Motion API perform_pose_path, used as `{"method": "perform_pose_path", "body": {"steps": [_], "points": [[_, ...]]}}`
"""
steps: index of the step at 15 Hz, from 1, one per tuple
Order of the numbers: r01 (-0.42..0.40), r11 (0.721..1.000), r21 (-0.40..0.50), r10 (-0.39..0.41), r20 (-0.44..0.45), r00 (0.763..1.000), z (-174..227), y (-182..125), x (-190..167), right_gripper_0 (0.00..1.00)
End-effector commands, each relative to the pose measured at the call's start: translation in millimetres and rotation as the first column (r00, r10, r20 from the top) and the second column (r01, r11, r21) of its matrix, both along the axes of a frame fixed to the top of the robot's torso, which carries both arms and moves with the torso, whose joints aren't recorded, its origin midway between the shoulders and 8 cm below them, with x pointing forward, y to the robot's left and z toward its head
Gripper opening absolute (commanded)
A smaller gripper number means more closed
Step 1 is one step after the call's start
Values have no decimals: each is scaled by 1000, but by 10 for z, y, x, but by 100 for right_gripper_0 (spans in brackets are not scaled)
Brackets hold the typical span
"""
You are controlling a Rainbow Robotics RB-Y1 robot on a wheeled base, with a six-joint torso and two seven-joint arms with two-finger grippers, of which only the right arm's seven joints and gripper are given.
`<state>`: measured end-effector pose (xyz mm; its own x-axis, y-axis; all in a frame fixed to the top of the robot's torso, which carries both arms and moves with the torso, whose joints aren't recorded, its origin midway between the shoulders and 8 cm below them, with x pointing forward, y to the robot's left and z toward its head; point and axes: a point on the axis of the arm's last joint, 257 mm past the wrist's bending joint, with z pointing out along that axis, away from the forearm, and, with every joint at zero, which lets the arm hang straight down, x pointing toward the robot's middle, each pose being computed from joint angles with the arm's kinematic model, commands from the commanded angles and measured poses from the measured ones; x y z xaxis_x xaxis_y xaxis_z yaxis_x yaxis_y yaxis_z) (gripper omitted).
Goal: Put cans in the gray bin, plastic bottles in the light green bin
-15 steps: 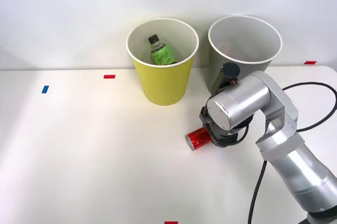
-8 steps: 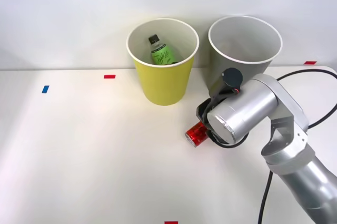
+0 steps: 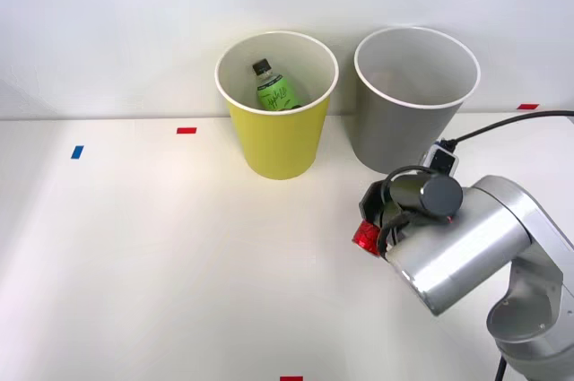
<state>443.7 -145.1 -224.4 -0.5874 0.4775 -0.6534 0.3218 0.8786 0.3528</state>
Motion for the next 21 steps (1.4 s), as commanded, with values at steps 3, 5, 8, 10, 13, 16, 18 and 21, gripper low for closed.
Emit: {"method": "perform_pose_path", "body": {"steps": [3, 5, 8, 10, 13, 16, 18, 21], "points": [[-54, 969, -240, 109, 225, 968, 161, -282, 118, 0], [-55, 960, -274, 144, 314, 938, 247, -313, 126, 0], [-43, 943, -331, 185, 411, 892, 448, -379, 53, 0], [-37, 938, -344, 207, 470, 858, 607, -389, 8, 0], [-27, 923, -384, 245, 532, 811, 789, -432, -26, 0], [-52, 913, -406, 308, 597, 741, 986, -436, -29, 0], [-89, 925, -369, 326, 650, 687, 1098, -430, -71, 0], [-124, 924, -361, 361, 724, 588, 1416, -374, -77, 0]]}}
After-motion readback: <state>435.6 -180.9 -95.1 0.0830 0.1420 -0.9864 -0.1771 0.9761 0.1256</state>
